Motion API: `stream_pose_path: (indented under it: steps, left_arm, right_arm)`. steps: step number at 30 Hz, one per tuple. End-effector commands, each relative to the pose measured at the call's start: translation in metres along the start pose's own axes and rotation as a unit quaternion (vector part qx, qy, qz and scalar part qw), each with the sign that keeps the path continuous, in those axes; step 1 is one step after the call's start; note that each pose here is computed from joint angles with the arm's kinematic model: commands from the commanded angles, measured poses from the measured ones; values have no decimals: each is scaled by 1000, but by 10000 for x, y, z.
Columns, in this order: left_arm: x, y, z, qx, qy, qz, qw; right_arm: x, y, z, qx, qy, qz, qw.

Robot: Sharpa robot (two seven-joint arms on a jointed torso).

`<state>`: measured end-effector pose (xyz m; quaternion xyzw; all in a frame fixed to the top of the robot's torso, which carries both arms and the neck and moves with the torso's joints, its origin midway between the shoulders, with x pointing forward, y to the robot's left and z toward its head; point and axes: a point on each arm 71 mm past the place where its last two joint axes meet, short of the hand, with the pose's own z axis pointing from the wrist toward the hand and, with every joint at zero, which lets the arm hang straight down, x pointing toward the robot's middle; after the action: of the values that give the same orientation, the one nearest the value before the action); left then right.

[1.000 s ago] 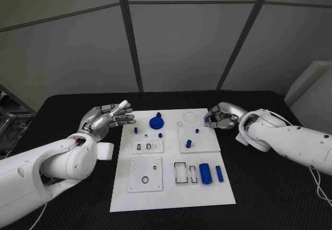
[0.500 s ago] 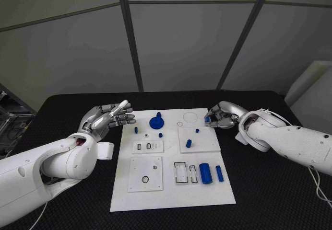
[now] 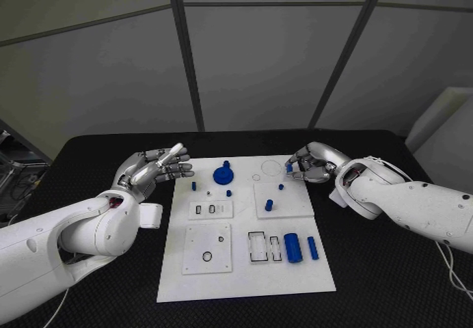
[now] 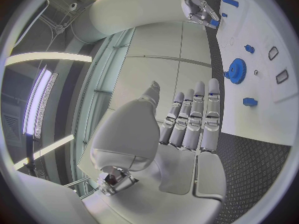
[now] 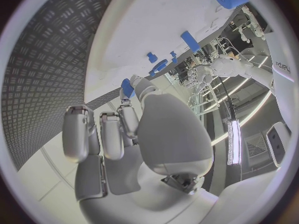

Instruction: Assemble the parts on the task board

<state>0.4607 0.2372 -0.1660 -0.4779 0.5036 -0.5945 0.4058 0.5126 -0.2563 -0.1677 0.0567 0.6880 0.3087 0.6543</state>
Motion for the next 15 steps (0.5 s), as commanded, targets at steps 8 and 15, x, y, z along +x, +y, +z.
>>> stream_pose_path:
  steps: [8,15]
  left_arm:
    - [18,-13,-1,3,8,1,1000]
    - [9,-13,5,4,7,1,1000]
  right_arm:
    - [125,613,63,-23,-16,25,999]
    - [328,1004,135,-47,13,33,998]
